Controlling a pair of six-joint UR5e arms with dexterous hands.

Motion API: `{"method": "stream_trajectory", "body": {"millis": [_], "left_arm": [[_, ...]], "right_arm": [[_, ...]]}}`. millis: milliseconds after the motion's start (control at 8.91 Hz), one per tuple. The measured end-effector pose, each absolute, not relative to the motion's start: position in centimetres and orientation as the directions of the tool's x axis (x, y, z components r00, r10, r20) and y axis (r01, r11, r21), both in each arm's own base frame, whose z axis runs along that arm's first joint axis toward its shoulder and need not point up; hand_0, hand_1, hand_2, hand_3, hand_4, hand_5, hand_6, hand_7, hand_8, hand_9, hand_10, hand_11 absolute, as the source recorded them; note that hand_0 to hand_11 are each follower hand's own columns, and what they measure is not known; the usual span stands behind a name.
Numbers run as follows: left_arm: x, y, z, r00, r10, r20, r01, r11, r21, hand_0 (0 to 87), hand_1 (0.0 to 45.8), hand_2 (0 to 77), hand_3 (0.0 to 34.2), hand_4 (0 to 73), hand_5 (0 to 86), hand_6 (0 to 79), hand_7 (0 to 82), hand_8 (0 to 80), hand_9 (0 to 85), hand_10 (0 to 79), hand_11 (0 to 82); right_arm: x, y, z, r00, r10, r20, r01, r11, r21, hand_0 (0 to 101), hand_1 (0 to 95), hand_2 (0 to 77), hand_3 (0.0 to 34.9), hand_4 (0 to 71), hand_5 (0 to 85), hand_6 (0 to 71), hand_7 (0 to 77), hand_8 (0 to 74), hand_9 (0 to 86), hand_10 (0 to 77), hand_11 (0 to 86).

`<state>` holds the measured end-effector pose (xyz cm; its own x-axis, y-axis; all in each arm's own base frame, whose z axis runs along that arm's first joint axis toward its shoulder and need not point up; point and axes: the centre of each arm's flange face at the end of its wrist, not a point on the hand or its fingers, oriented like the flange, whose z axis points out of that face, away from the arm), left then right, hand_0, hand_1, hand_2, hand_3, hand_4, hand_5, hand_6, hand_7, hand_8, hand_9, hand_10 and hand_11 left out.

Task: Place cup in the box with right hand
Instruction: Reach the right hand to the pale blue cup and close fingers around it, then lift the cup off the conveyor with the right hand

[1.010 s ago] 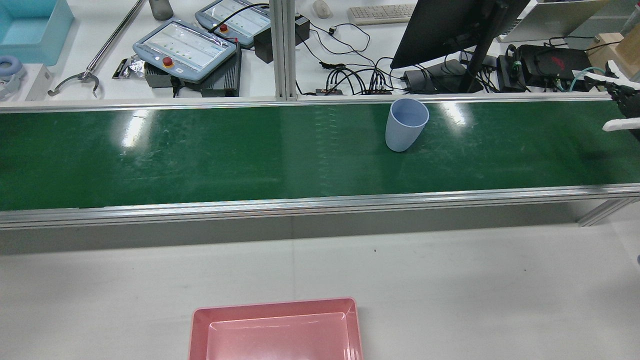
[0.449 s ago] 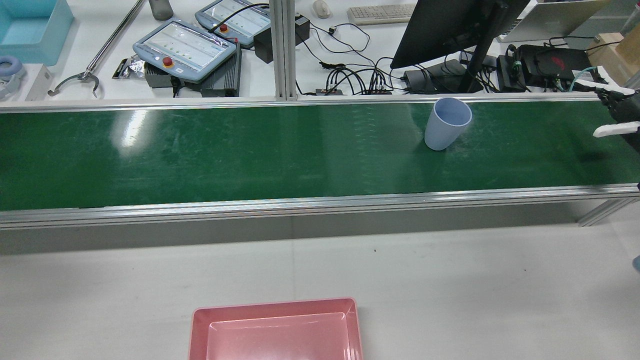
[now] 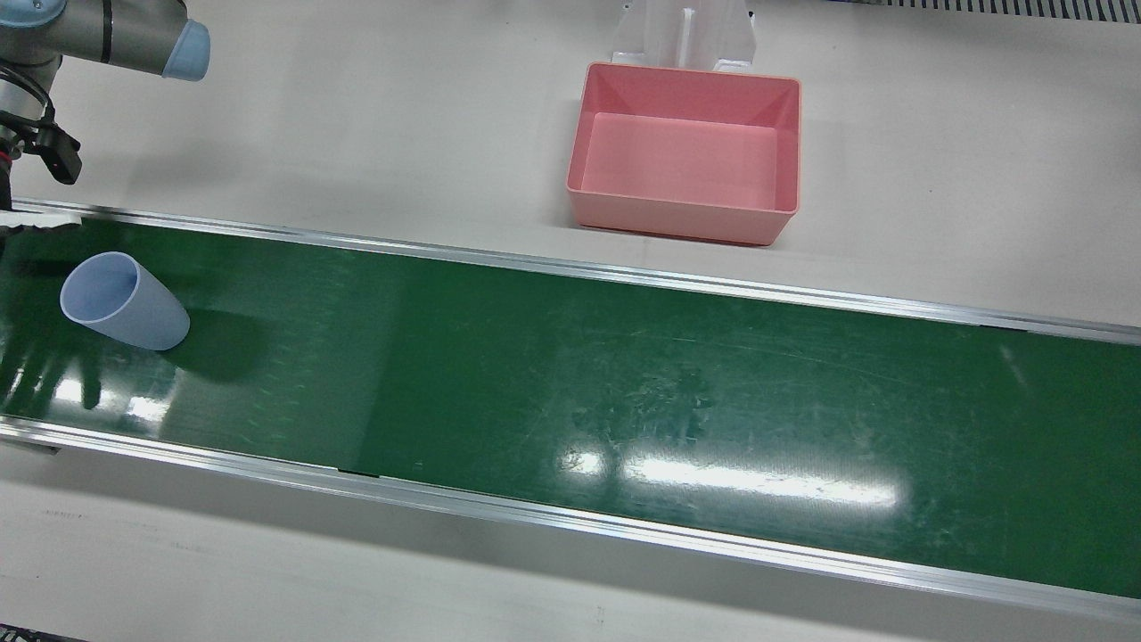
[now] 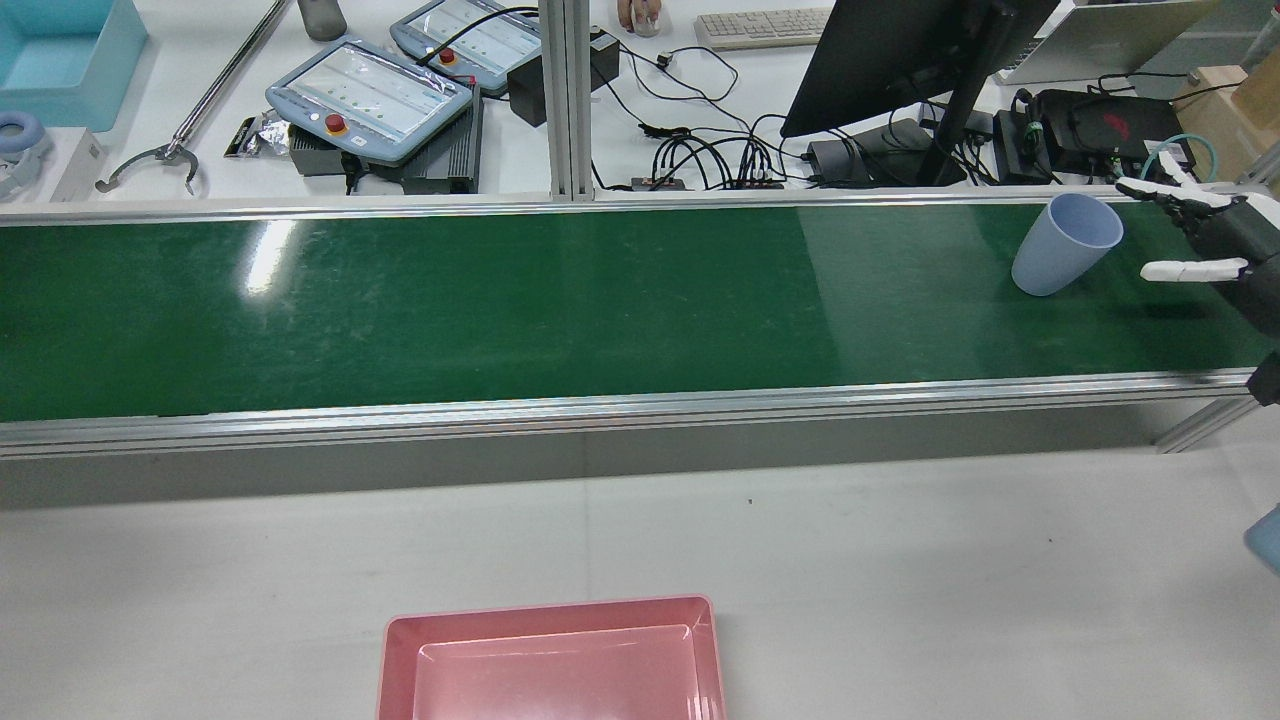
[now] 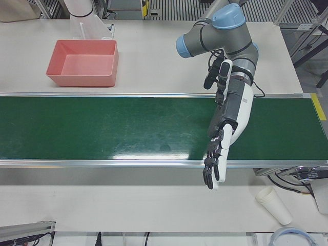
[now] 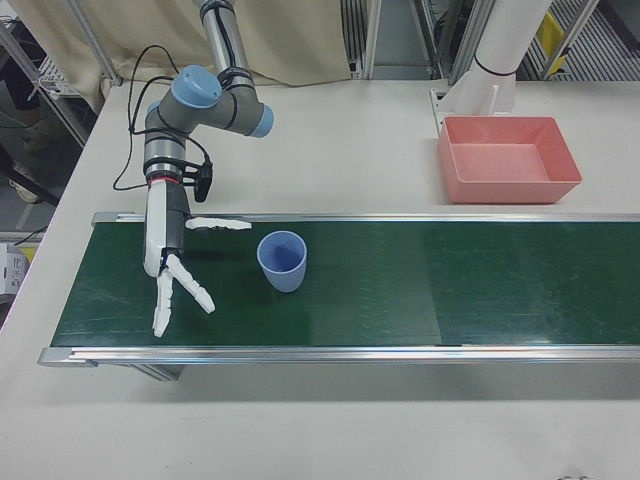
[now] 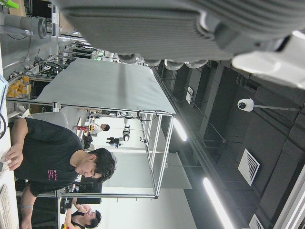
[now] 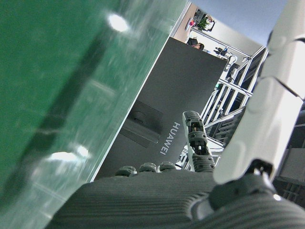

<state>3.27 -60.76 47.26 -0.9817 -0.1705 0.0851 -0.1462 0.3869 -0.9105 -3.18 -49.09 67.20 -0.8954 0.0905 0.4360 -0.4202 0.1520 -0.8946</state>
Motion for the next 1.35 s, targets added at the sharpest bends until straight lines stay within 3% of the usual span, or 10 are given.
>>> {"method": "stream_trajectory", "body": {"millis": [112,224,561,673,786,898,1010,1122,1235,1347], "left_arm": [[3.3,-60.8,47.3,-0.982,-0.170,0.085,-0.146,0.387,-0.910,0.0,0.5,0.0,0.0,1.1,0.0,0.0,0.0,0.0,0.0,0.0,0.0],[3.3,-60.8,47.3,-0.982,-0.170,0.085,-0.146,0.387,-0.910,0.0,0.5,0.0,0.0,1.1,0.0,0.0,0.0,0.0,0.0,0.0,0.0],[3.3,-60.8,47.3,-0.982,-0.170,0.085,-0.146,0.387,-0.911,0.0,0.5,0.0,0.0,1.1,0.0,0.0,0.0,0.0,0.0,0.0,0.0],[3.3,-60.8,47.3,-0.982,-0.170,0.085,-0.146,0.387,-0.911,0.0,0.5,0.0,0.0,1.1,0.5,0.0,0.0,0.0,0.0,0.0,0.0],[3.3,-60.8,47.3,-0.982,-0.170,0.085,-0.146,0.387,-0.911,0.0,0.5,0.0,0.0,1.1,0.5,0.0,0.0,0.0,0.0,0.0,0.0],[3.3,-60.8,47.3,-0.982,-0.170,0.085,-0.146,0.387,-0.911,0.0,0.5,0.0,0.0,1.1,0.5,0.0,0.0,0.0,0.0,0.0,0.0],[3.3,-60.8,47.3,-0.982,-0.170,0.085,-0.146,0.387,-0.910,0.0,0.5,0.0,0.0,1.1,0.5,0.0,0.0,0.0,0.0,0.0,0.0],[3.3,-60.8,47.3,-0.982,-0.170,0.085,-0.146,0.387,-0.911,0.0,0.5,0.0,0.0,1.1,0.0,0.0,0.0,0.0,0.0,0.0,0.0],[3.3,-60.8,47.3,-0.982,-0.170,0.085,-0.146,0.387,-0.911,0.0,0.5,0.0,0.0,1.1,0.0,0.0,0.0,0.0,0.0,0.0,0.0],[3.3,-60.8,47.3,-0.982,-0.170,0.085,-0.146,0.387,-0.911,0.0,0.5,0.0,0.0,1.1,0.5,0.0,0.0,0.0,0.0,0.0,0.0]], "right_arm": [[-3.5,-49.1,67.3,-0.895,0.096,0.436,-0.420,0.154,-0.895,47,13.1,8.2,0.0,4.9,3.3,0.5,1.1,0.5,0.5,0.0,0.5],[-3.7,-49.1,67.2,-0.895,0.098,0.434,-0.417,0.156,-0.895,47,7.6,7.6,0.0,4.9,3.3,0.5,1.1,0.5,0.5,0.0,0.5],[-3.4,-49.2,67.4,-0.902,0.079,0.424,-0.410,0.143,-0.901,46,13.1,1.1,0.0,4.4,3.3,0.5,1.1,0.0,0.5,0.0,0.5],[-3.1,-49.1,67.5,-0.907,0.061,0.416,-0.406,0.129,-0.905,49,31.6,8.7,0.0,6.5,11.5,0.5,1.1,8.7,0.5,1.6,0.5],[-3.0,-49.0,67.5,-0.911,0.053,0.409,-0.401,0.121,-0.908,55,32.7,16.9,0.0,6.5,11.5,8.7,1.1,8.7,0.5,1.6,0.5],[-2.9,-49.0,67.5,-0.915,0.050,0.401,-0.393,0.117,-0.912,55,32.7,16.9,0.0,6.5,11.5,8.7,1.1,8.7,0.5,1.6,0.5],[-2.8,-49.0,67.2,-0.920,0.045,0.390,-0.383,0.121,-0.916,65,31.6,21.8,0.0,13.6,24.5,21.8,1.1,32.2,18.0,26.7,3.3],[-2.6,-49.1,65.7,-0.927,0.031,0.373,-0.365,0.144,-0.920,80,28.9,30.5,0.0,13.6,32.2,42.0,1.1,49.6,35.5,41.5,24.0],[-2.3,-49.0,63.1,-0.936,0.008,0.352,-0.345,0.185,-0.920,80,28.9,30.5,0.0,13.6,32.2,42.0,1.1,49.6,35.5,41.5,24.0],[-1.9,-48.8,60.1,-0.943,-0.014,0.333,-0.328,0.228,-0.917,73,27.3,32.7,0.0,4.9,33.8,50.7,7.1,54.0,39.8,49.6,33.8]]}}
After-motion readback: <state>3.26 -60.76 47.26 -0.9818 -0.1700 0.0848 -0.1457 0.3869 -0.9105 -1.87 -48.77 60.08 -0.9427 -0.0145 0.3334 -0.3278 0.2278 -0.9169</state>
